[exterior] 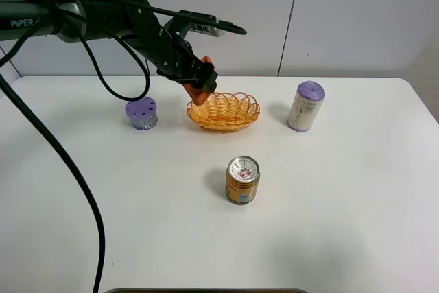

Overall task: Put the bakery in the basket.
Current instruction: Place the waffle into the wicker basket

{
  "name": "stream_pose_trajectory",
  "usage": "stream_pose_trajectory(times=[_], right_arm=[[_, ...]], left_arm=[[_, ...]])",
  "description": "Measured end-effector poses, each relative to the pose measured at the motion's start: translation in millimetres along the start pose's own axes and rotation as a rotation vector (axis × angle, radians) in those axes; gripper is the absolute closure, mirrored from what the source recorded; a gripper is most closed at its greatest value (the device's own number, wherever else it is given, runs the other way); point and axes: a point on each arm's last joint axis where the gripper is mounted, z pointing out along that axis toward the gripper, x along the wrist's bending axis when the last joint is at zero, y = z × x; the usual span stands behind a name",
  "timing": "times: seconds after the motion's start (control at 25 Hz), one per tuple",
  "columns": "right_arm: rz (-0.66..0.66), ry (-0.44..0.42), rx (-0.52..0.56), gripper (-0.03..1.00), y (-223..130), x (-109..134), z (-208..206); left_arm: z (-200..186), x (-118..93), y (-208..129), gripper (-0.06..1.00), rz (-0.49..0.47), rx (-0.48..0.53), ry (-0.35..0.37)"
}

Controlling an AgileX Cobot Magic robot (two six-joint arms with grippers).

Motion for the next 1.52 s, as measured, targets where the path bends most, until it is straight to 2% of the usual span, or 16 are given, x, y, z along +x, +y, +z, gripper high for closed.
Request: stream_pose_trajectory(times=[0.48,0.92,1.0,1.2,1.52], right_arm=[[0.000,0.000,0.000,0.05,0,0,0],[0.000,0.000,0.000,0.05,0,0,0],[0.000,0.000,0.000,0.05,0,0,0],[0.000,0.000,0.000,0.05,0,0,0],[0.000,0.000,0.000,0.05,0,0,0]], left_arm=[[52,-19,0,0.24,-0.038,-0.067,-0.027],[68,-17,-6,0.23,-0.053,-0.079,-0.016],[68,-17,-6,0.19,-0.052,-0.082,-0.014],[68,-18,-9,0.00,-0.064,-0.049,-0.033],[66,-22,-14,-0.04,-0.077,0.024,-0.069]])
